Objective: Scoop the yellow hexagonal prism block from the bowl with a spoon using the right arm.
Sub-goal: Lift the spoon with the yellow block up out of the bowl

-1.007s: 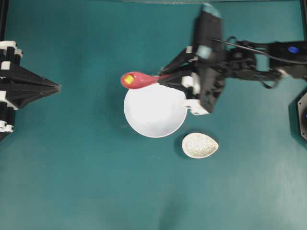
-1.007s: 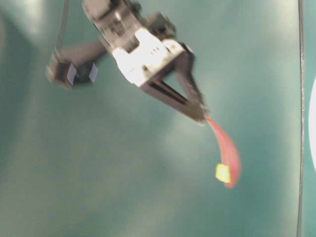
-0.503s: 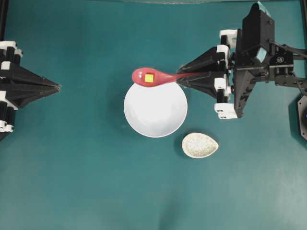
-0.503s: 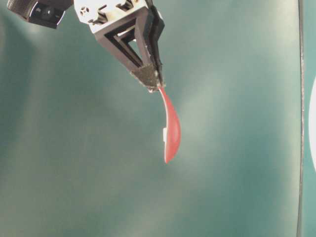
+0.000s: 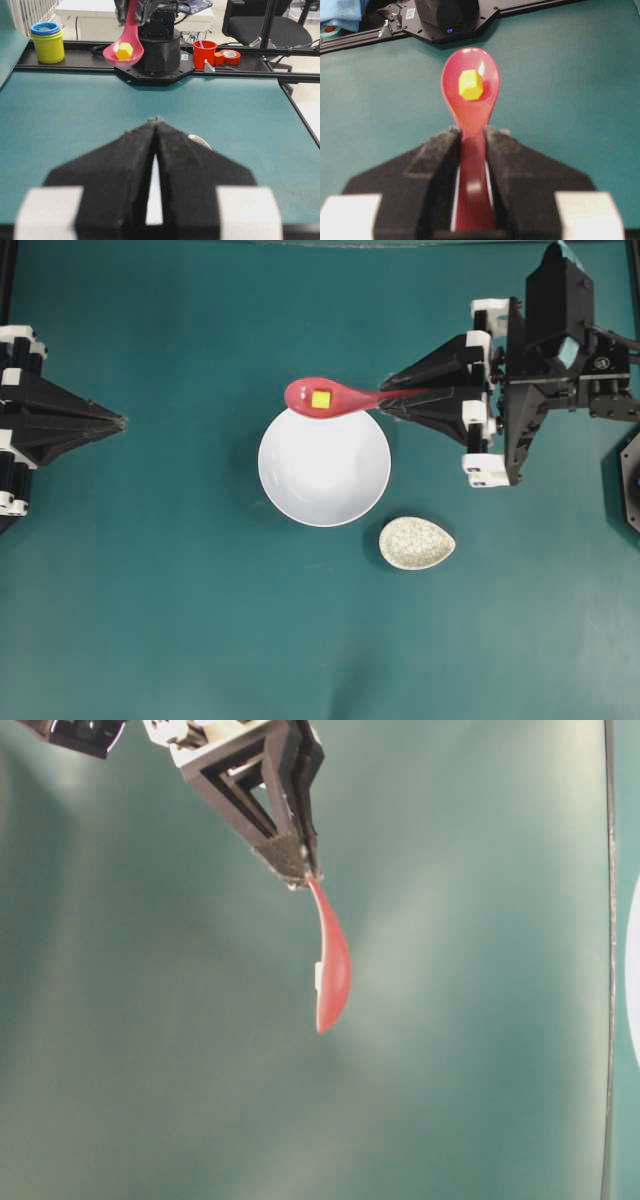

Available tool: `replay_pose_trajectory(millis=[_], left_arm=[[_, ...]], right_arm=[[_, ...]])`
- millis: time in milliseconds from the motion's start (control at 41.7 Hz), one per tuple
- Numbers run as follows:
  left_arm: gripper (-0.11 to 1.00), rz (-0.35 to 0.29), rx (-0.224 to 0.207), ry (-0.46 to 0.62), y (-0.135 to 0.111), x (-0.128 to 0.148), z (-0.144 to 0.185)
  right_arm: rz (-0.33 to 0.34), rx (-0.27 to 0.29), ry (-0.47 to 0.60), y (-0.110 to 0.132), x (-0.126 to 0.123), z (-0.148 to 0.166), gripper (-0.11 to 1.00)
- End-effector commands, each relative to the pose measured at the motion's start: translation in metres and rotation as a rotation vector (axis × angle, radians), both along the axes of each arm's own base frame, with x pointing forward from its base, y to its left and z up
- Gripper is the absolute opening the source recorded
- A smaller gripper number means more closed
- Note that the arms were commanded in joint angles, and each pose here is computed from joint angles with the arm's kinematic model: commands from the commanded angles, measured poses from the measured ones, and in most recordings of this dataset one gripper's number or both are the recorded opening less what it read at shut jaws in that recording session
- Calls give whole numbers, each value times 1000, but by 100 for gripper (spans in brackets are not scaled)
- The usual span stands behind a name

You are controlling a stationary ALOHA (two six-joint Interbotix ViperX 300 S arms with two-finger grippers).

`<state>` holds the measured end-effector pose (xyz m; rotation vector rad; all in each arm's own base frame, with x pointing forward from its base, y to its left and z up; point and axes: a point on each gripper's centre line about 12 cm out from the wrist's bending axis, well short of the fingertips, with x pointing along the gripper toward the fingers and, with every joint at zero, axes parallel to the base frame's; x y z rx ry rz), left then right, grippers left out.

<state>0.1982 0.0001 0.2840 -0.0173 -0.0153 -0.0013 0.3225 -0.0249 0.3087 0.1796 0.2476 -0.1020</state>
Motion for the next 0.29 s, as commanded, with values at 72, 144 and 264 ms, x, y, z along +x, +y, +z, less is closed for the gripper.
replay_pose_trajectory(millis=[72,144,264], left_arm=[[0,1,2,-11,0,2,4],[0,2,0,-3,0,2,3],[0,2,-11,25,0,2,-1]], right_arm=[[0,-1,-32,1,-1,10,22],[0,0,-34,0,-1,11,22],[-1,-1,-32,0,-1,10,22]])
